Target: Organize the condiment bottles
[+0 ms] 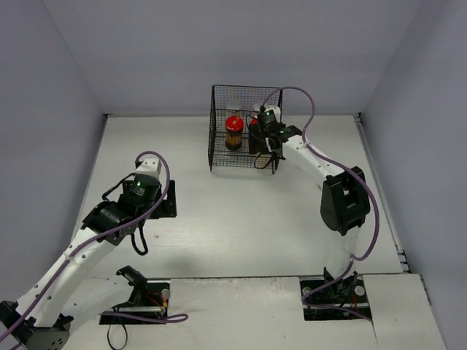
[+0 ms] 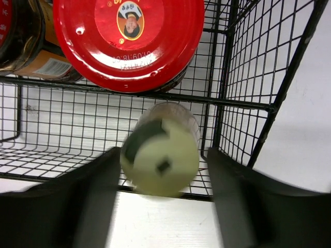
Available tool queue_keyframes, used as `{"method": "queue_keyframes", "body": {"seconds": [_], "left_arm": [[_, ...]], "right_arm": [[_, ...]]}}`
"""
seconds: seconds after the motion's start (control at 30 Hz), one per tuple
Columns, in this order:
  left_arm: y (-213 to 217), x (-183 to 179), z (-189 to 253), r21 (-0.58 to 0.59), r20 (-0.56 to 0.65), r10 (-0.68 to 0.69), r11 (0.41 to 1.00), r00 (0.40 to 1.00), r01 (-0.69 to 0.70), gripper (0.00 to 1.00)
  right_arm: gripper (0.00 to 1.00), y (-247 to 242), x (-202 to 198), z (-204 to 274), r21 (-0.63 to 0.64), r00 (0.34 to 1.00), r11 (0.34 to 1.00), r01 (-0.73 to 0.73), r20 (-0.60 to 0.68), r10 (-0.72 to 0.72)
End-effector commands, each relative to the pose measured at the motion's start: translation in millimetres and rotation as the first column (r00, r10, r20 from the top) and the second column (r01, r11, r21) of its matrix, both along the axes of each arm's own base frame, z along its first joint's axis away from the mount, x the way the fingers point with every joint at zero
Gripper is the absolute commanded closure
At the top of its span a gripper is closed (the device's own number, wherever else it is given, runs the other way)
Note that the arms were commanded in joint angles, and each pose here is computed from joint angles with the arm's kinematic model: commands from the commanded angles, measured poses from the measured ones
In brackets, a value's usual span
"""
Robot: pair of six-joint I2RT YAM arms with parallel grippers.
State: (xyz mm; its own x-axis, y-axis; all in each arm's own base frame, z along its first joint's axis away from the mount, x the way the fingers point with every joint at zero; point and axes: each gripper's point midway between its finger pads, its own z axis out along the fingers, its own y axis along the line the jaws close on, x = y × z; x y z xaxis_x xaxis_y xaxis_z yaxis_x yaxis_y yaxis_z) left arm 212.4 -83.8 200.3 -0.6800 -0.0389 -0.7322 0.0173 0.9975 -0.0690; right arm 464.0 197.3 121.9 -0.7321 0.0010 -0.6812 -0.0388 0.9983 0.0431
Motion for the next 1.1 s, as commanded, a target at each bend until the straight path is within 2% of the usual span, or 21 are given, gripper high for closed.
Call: {"method": "queue_keyframes", "body": {"seconds": [0.0,0.03,0.1,0.17,0.4,0.53,0.73,0.87,1.07], "left_arm": [[1,3,2,-0.006,0.011,0.022,1.0,1.0,-0.022,0.17],[0,4,2,-0.006,0.009,0.019,1.0,1.0,-0.019,0.17],[-2,6,2,-0.007,0.011,0.013,1.0,1.0,-0.013,0.17],[-4,8,1,-0.005,0.008,0.001,1.0,1.0,-0.001,0.17],[-13,14,-3,-0.009,0.0,-0.031,0.999,1.0,0.031,0.17],[-17,15,-8,-0.009,-0.007,-0.052,0.999,0.999,0.052,0.17],[-25,15,-14,-0.03,-0.018,-0.084,0.996,0.996,0.084,0.17],[-30,14,-18,-0.05,-0.028,-0.104,0.993,0.994,0.102,0.17],[-33,12,-23,-0.06,-0.04,-0.118,0.991,0.992,0.116,0.17]], "right_arm": [[0.27,1,13,36,0.03,0.995,0.999,0.028,0.099,-0.03],[0.15,1,12,39,0.031,0.995,0.999,0.024,0.099,-0.027],[0.07,2,11,53,0.042,0.994,0.999,0.018,0.108,-0.023],[0.04,1,8,73,0.054,0.99,0.998,0.011,0.142,-0.018],[0.04,-36,-11,120,0.067,0.973,0.996,0.057,0.219,-0.071],[0.03,-90,-23,127,0.056,0.961,0.986,0.157,0.222,-0.166],[0.01,-176,-38,112,-0.01,0.923,0.94,0.342,0.19,-0.334],[0.01,-215,-48,83,-0.031,0.895,0.898,0.439,0.108,-0.433],[0.01,-229,-46,48,-0.002,0.878,0.878,0.479,0.023,-0.478]]}}
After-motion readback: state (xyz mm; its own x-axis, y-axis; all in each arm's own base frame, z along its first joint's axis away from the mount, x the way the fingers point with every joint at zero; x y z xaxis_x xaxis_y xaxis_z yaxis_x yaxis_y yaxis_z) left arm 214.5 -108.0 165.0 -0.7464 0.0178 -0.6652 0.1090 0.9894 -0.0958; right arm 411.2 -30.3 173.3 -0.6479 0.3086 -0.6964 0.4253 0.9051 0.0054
